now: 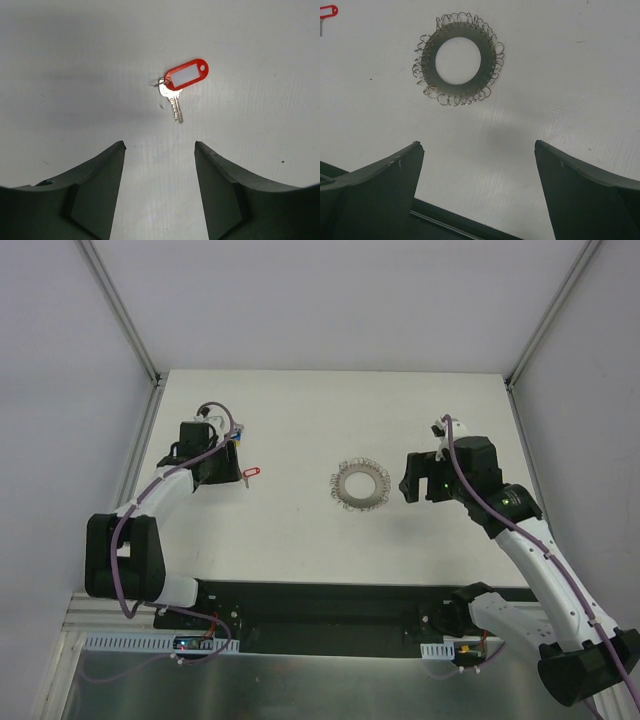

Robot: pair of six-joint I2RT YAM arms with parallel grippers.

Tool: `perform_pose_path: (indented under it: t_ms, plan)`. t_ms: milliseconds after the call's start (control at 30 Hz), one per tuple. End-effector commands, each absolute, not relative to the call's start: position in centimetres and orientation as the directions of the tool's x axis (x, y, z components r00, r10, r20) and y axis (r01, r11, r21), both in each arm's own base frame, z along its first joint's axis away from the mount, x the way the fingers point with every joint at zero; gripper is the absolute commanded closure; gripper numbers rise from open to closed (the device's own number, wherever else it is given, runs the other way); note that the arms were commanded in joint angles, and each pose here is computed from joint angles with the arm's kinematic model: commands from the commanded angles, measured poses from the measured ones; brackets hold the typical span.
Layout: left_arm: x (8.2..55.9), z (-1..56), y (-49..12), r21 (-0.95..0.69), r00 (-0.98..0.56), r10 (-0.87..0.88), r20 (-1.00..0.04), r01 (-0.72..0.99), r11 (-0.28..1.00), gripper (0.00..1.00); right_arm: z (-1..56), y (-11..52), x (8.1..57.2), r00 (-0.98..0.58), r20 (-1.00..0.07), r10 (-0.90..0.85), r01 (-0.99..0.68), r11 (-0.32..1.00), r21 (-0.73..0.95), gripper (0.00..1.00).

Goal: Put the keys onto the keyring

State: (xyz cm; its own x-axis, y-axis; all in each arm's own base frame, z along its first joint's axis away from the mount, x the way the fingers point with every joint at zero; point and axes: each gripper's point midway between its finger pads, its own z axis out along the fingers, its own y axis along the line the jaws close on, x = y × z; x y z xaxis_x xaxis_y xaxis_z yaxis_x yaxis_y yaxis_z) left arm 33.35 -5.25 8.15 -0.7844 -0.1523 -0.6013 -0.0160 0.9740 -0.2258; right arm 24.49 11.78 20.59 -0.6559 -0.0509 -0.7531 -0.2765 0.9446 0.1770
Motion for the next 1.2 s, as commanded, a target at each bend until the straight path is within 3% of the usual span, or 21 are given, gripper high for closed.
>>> perform_pose_path:
  t_ms: [0,100,433,967,1167]
  plan:
    - [36.1,8.6,-5.9,-0.23,-0.752,-0.023,-0.659,0.172,0.958,0.5,23.0,13.0,25.3,-0.566,-0.816,-0.119,-0.393,0.909,0.141,0.04]
    - [37.2,8.1,-6.3,-0.252,-0.757,0.015,-0.653,0.236,0.938,0.57,23.1,13.2,25.3,-0.553,-0.821,-0.146,-0.427,0.895,0.128,0.04]
    - [38.8,6.2,-6.3,-0.213,-0.775,0.178,-0.606,0.374,0.903,0.61,23.1,13.1,25.3,-0.55,-0.82,-0.158,-0.429,0.896,0.115,0.04]
    - [38.0,3.0,-6.7,-0.26,-0.824,0.246,-0.511,0.42,0.87,0.67,22.8,12.6,25.5,-0.559,-0.811,-0.172,-0.413,0.906,0.092,0.04]
    - [37.6,3.1,-7.4,-0.294,-0.822,0.251,-0.511,0.441,0.848,0.79,22.5,12.5,25.4,-0.563,-0.808,-0.172,-0.412,0.906,0.094,0.04]
